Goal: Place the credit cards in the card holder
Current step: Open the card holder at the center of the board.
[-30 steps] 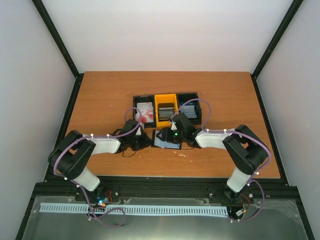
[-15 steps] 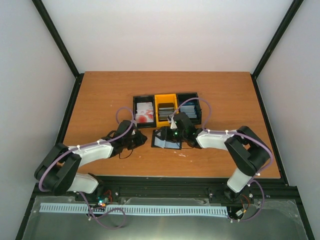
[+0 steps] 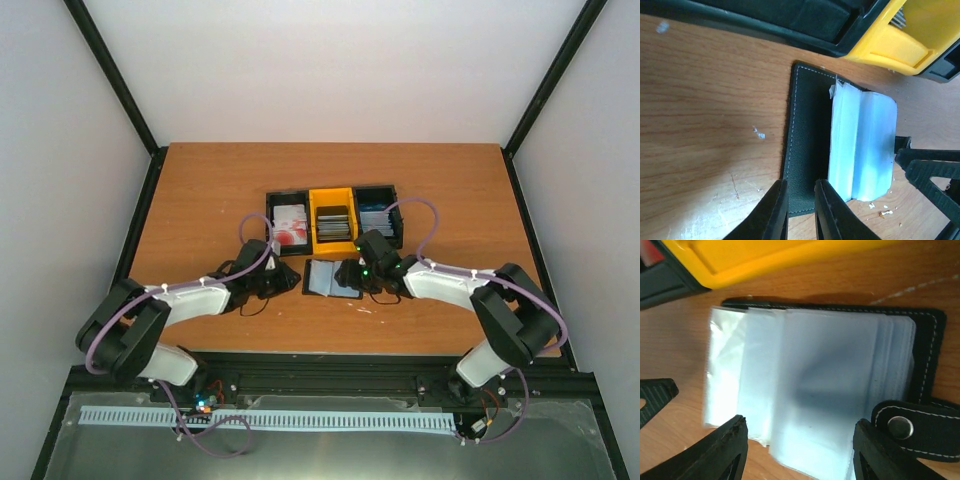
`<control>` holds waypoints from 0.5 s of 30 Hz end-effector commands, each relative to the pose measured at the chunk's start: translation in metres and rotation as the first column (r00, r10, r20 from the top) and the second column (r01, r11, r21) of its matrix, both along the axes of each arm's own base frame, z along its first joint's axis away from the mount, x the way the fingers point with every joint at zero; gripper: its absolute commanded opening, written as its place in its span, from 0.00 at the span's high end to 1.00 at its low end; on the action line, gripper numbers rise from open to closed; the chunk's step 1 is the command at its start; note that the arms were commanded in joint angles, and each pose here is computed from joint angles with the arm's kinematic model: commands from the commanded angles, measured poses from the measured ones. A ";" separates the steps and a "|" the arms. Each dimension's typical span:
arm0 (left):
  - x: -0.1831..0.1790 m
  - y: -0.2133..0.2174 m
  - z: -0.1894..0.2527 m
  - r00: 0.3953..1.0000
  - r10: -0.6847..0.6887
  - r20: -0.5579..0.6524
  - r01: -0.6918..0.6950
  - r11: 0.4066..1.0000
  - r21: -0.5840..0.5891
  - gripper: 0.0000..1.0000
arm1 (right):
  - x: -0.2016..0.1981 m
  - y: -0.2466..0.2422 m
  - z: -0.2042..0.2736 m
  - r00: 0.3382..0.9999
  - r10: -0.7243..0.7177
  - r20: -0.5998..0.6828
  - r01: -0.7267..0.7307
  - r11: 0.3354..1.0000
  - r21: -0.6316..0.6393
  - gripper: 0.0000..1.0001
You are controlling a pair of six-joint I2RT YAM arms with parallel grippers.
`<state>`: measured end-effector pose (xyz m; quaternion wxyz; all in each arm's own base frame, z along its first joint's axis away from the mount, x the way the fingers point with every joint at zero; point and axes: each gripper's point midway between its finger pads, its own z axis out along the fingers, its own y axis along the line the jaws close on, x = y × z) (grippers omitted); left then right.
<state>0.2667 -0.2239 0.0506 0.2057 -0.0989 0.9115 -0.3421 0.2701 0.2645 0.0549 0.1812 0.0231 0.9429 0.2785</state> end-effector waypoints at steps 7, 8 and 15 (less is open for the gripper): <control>0.009 -0.021 0.006 0.997 -0.072 0.011 0.072 0.996 -0.061 0.81 | -0.002 -0.011 -0.028 0.997 -0.031 -0.065 0.027 0.997 -0.069 0.42; 0.009 -0.022 0.006 0.997 -0.074 0.009 0.074 0.995 -0.063 0.81 | -0.002 -0.009 -0.029 0.997 -0.024 -0.067 0.020 0.998 -0.062 0.42; 0.006 -0.023 -0.006 0.996 -0.083 -0.033 0.081 0.995 -0.058 0.85 | -0.001 0.009 -0.024 0.998 0.021 -0.063 -0.018 0.999 0.040 0.44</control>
